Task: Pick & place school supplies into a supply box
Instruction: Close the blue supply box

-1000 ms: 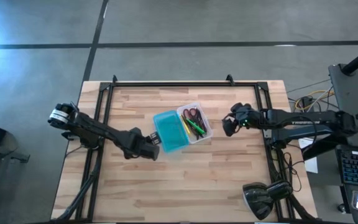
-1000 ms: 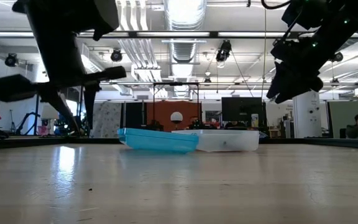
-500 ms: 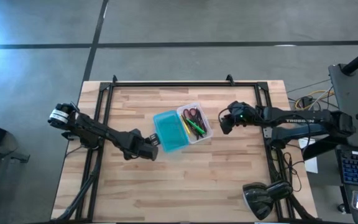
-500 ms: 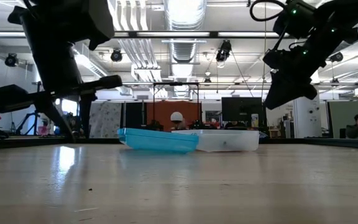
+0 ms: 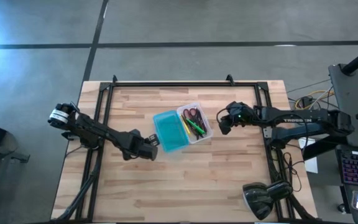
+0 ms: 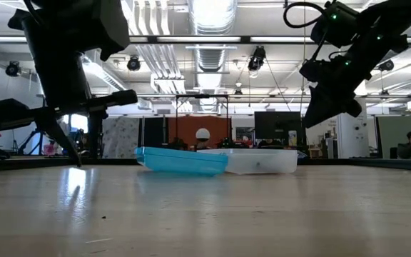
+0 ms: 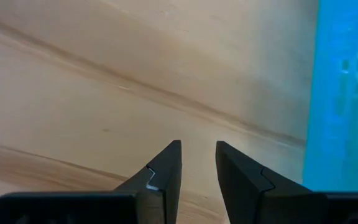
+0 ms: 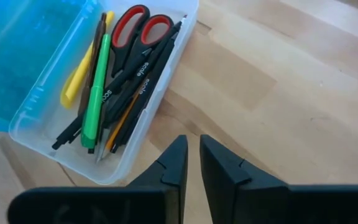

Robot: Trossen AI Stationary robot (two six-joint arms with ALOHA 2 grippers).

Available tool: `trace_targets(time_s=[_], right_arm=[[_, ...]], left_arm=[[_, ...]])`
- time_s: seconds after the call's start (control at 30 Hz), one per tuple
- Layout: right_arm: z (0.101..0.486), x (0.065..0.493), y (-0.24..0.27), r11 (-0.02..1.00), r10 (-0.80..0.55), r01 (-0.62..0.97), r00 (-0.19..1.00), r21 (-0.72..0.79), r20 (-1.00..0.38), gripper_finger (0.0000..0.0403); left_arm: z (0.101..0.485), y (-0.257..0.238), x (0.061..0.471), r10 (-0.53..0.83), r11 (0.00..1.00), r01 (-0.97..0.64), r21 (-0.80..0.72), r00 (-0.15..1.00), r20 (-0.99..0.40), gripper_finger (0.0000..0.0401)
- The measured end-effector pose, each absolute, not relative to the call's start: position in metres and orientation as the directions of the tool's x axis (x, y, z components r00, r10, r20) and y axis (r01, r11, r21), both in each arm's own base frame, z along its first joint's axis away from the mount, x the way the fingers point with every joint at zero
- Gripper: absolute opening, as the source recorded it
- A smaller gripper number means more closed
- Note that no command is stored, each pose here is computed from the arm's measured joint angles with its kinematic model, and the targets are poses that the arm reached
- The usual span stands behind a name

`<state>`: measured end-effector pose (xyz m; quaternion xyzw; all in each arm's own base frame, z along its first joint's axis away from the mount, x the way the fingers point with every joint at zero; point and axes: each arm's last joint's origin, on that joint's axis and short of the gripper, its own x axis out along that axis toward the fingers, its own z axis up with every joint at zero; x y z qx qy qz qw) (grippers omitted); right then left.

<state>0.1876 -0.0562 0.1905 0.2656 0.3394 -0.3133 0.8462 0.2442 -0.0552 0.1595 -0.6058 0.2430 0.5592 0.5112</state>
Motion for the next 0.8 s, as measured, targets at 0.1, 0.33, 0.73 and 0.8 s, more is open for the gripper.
trace_targets(time_s=[0.1,0.33,0.73,0.8], right_arm=[[0.190,0.188,-0.056,0.664,-0.350,0.710,0.573,0.235,-0.741,0.0036],[0.178,0.194,-0.065,0.656,-0.262,0.699,0.566,0.285,-0.782,0.0036],[0.172,0.210,-0.081,0.676,-0.241,0.670,0.593,0.306,-0.768,0.0026],[0.169,0.213,-0.085,0.679,-0.217,0.664,0.589,0.313,-0.779,0.0026]], left_arm=[[0.157,-0.055,0.243,0.256,-0.365,-0.871,-0.329,0.246,-0.935,0.0083],[0.145,-0.054,0.237,0.207,-0.382,-0.870,-0.311,0.247,-0.947,0.0083],[0.136,-0.041,0.235,0.189,-0.389,-0.876,-0.287,0.229,-0.955,0.0083],[0.134,-0.037,0.236,0.183,-0.386,-0.876,-0.289,0.234,-0.955,0.0083]])
